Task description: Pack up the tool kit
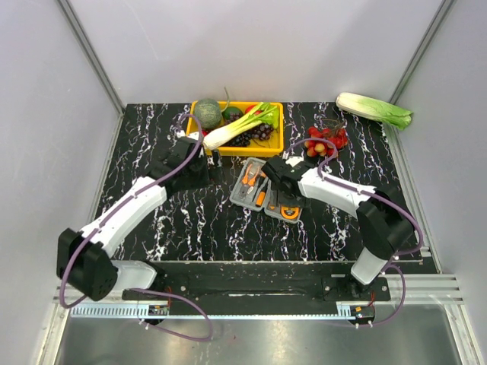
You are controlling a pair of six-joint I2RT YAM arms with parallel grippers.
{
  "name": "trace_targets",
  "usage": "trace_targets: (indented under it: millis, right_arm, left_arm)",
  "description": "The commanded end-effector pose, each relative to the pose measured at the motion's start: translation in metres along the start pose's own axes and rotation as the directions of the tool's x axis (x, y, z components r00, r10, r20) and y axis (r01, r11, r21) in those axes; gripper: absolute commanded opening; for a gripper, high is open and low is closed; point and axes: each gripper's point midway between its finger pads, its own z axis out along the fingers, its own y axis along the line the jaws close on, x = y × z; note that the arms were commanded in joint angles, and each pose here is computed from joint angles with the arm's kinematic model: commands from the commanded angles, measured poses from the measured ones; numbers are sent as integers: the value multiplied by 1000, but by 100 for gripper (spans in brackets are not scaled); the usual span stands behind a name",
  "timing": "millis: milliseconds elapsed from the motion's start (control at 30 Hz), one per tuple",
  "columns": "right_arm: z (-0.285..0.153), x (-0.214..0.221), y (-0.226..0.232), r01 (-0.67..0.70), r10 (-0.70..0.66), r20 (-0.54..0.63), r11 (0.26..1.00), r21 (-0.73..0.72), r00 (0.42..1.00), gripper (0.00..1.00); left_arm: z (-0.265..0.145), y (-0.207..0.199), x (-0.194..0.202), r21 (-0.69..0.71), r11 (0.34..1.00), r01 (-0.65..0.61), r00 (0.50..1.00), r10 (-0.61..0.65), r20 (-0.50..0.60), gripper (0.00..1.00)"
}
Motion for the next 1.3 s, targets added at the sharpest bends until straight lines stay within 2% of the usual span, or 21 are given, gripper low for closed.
trace_targets:
  millis: [0,167,400,833,1133,1267]
  right_arm:
    - [0,-20,3,-16,14,56,1000,27,998,78]
    - [10,-16,-1,-22,21,34,999,43,999,63]
    - [20,-1,-15,-50,50,-11,996,73,999,55]
    - [13,12,-15,-79,85,-113,995,55,990,53]
    - [11,23,-19,38,-22,-215,997,70,976,54]
    - [6,21,-16,90,-73,-246,994,56,967,55]
  left_arm:
    - [30,-2,-2,12,1000,-13,1000,13,-3,97]
    - [67,-3,5,17,999,-45,997,46,-57,95]
    - [107,1,12,3,997,-83,990,83,-113,87]
    - [138,18,51,-38,998,-51,972,41,-231,68]
    - [143,24,68,-64,998,-17,960,-1,-278,56]
    - [144,27,73,-74,997,-11,958,-11,-287,54]
